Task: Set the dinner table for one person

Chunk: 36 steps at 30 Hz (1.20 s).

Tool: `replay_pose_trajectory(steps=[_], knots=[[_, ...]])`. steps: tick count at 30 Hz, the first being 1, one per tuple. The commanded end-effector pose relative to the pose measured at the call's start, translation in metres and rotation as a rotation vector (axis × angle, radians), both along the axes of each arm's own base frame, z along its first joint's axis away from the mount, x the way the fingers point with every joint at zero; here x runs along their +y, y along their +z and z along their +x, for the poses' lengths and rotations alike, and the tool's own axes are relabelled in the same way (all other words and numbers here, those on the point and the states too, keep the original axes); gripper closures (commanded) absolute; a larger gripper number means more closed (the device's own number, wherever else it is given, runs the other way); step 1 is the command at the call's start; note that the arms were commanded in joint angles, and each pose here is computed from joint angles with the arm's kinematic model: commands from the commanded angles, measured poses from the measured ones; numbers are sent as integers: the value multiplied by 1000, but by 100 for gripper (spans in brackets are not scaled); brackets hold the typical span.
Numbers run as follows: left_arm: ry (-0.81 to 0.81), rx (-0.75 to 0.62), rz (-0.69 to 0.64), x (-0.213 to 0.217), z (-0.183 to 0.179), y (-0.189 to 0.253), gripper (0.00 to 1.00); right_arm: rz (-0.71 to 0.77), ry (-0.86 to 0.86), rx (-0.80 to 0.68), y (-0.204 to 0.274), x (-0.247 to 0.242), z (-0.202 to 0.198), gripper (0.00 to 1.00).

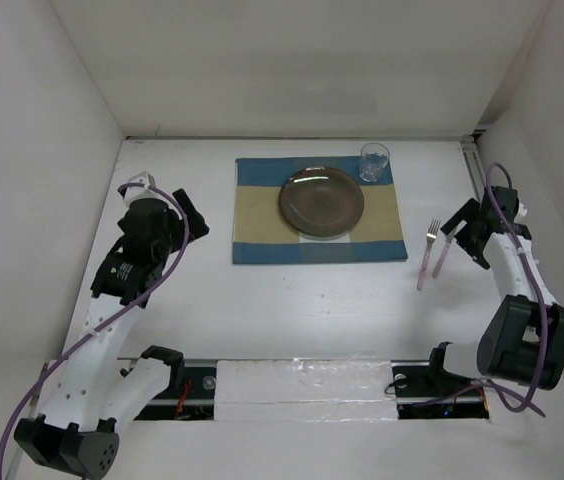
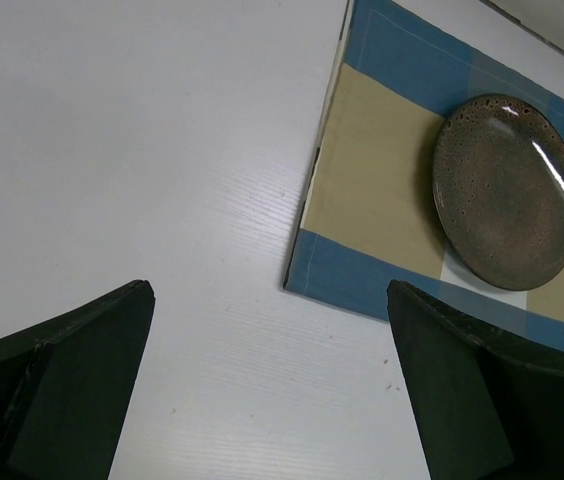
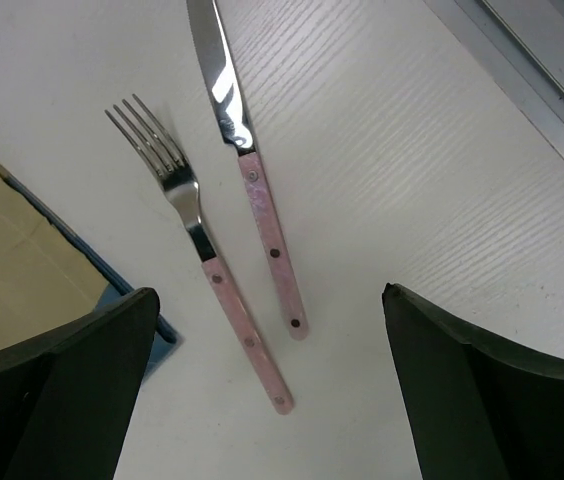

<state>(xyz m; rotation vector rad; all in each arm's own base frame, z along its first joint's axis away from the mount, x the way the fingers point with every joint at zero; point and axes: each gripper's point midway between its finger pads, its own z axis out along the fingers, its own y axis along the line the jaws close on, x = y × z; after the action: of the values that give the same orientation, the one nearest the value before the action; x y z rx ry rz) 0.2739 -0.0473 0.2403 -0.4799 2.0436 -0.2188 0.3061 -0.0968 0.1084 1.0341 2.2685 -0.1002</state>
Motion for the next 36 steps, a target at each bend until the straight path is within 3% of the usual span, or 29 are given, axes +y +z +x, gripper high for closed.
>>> replay_pose_trajectory(steps=[1,6,14,20,27,32,33,36], knots=[[-8,-48,1,1,0,16,0,10,-1,-3,-11,-2,4,0],[-24,-46,-7,-2,0,15,0,60,18,124,-56,-2,3,10],[-57,-60,-19,-8,0,17,0,6,39,168,-61,-6,26,17],[-57,-79,-23,-7,-3,22,0,-40,43,277,-77,-12,24,37],[-57,-79,-23,-7,-3,22,0,-11,115,318,-83,-4,29,45],[-49,-90,-22,-5,-4,25,0,12,138,346,-88,1,26,81],[-48,-90,-22,-5,-4,25,0,10,137,338,-86,0,29,98],[-48,-90,-22,-5,-4,25,0,-20,107,362,-83,-7,24,100]])
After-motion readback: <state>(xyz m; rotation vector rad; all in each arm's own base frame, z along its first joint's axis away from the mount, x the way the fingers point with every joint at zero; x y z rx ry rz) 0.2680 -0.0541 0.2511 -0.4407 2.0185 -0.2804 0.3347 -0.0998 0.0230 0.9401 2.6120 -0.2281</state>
